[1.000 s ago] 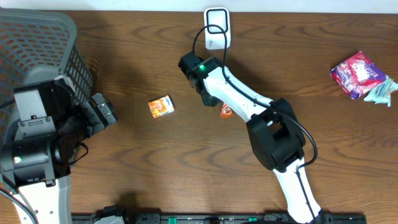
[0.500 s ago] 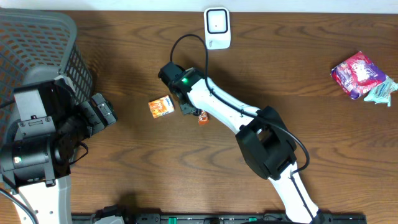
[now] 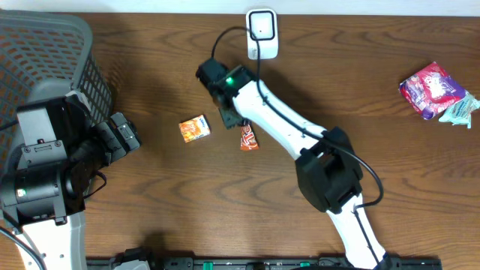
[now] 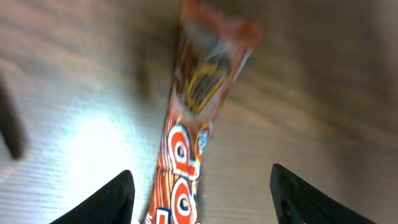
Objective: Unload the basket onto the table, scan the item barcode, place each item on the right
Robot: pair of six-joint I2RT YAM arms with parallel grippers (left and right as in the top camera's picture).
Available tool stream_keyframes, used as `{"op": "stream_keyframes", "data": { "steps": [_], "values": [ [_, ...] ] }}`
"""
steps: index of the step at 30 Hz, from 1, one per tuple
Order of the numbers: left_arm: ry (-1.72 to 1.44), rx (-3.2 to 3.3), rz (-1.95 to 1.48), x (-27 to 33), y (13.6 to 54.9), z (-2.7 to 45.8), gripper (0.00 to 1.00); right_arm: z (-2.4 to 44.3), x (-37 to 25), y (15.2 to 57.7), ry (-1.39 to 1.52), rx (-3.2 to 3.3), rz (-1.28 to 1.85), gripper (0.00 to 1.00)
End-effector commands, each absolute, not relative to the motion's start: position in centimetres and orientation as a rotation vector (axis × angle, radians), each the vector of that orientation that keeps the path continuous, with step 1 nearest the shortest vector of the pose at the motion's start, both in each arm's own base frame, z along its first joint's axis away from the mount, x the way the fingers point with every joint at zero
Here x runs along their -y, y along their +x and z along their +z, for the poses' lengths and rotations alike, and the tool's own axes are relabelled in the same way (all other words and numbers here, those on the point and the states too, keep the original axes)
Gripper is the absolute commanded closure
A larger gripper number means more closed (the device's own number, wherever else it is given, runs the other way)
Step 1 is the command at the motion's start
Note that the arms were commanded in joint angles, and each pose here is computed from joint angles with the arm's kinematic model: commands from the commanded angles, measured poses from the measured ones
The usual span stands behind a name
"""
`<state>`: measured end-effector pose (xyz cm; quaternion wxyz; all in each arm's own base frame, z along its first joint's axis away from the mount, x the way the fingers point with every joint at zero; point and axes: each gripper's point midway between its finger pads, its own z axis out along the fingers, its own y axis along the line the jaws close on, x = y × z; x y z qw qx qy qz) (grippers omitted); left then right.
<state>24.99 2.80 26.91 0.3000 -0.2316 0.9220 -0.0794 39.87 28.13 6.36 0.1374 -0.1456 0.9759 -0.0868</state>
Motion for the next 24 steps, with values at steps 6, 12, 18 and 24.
{"op": "stream_keyframes", "data": {
  "steps": [6, 12, 18, 24],
  "values": [
    [-0.623, -2.436, -0.204, -3.0, 25.0, 27.2, 0.02, 7.6, -31.4, 39.3, -0.574, -2.776, -0.087, 0.43],
    [-0.624, -2.435, -0.204, -3.0, 25.0, 27.2, 0.02, 5.7, -31.5, 39.1, -0.555, -2.784, -0.092, 0.54],
    [-0.624, -2.435, -0.204, -3.0, 25.0, 27.2, 0.02, 3.4, -28.3, 39.3, -0.422, -2.887, -0.098, 0.52],
    [-0.624, -2.435, -0.204, -3.0, 25.0, 27.2, 0.02, 2.4, -24.6, 39.8, -0.330, -2.962, -0.138, 0.52]
  ]
}}
